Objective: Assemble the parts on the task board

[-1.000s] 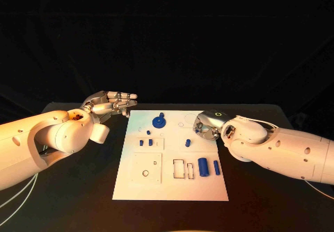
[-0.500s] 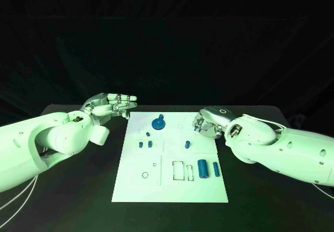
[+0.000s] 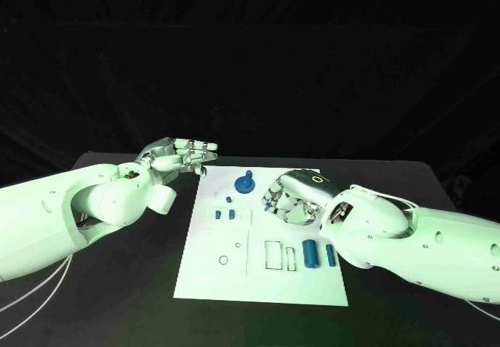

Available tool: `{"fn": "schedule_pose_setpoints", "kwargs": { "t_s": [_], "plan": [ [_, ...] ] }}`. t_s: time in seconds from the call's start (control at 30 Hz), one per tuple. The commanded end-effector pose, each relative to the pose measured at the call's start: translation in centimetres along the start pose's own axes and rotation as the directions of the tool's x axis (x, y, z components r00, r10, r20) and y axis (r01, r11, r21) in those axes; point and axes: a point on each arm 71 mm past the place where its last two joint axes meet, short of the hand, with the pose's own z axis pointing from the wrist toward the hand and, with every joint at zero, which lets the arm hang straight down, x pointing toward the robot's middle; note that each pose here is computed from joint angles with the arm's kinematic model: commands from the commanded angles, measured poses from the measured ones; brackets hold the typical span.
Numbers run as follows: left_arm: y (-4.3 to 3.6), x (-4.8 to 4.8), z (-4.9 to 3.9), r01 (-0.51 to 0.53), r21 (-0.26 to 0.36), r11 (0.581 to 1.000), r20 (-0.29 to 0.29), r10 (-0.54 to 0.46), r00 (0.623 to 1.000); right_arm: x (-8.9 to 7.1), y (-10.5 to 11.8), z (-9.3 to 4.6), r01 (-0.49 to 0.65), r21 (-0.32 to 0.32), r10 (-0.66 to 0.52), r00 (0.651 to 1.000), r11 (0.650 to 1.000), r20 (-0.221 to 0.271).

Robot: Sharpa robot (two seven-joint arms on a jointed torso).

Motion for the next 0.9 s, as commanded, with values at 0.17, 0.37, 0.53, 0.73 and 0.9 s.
{"fn": "schedule_pose_setpoints", "kwargs": {
  "t_s": [0.17,0.37,0.53,0.73,0.9],
  "plan": [
    [0.01,0.65,0.18,0.009,0.003,1.000,-0.028,-0.009,1.000,2.7,2.5,1.0,-0.035,-0.072,0.031,0.998,0.997,-0.054],
    [0.02,0.96,0.23,0.010,0.002,1.000,-0.035,-0.010,0.999,4.9,3.0,1.5,-0.051,-0.077,0.044,0.994,0.996,-0.100],
    [0.03,1.16,0.25,0.011,0.002,1.000,-0.040,-0.011,0.999,6.2,3.2,1.8,-0.057,-0.076,0.047,0.991,0.995,-0.125],
    [0.03,1.32,0.26,0.012,0.001,1.000,-0.044,-0.012,0.999,7.2,3.3,2.0,-0.053,-0.073,0.042,0.989,0.996,-0.144],
    [0.04,1.35,0.25,0.012,-0.001,1.000,-0.045,-0.012,0.999,7.9,3.5,2.1,-0.056,-0.076,0.043,0.986,0.996,-0.159]
  ]
}}
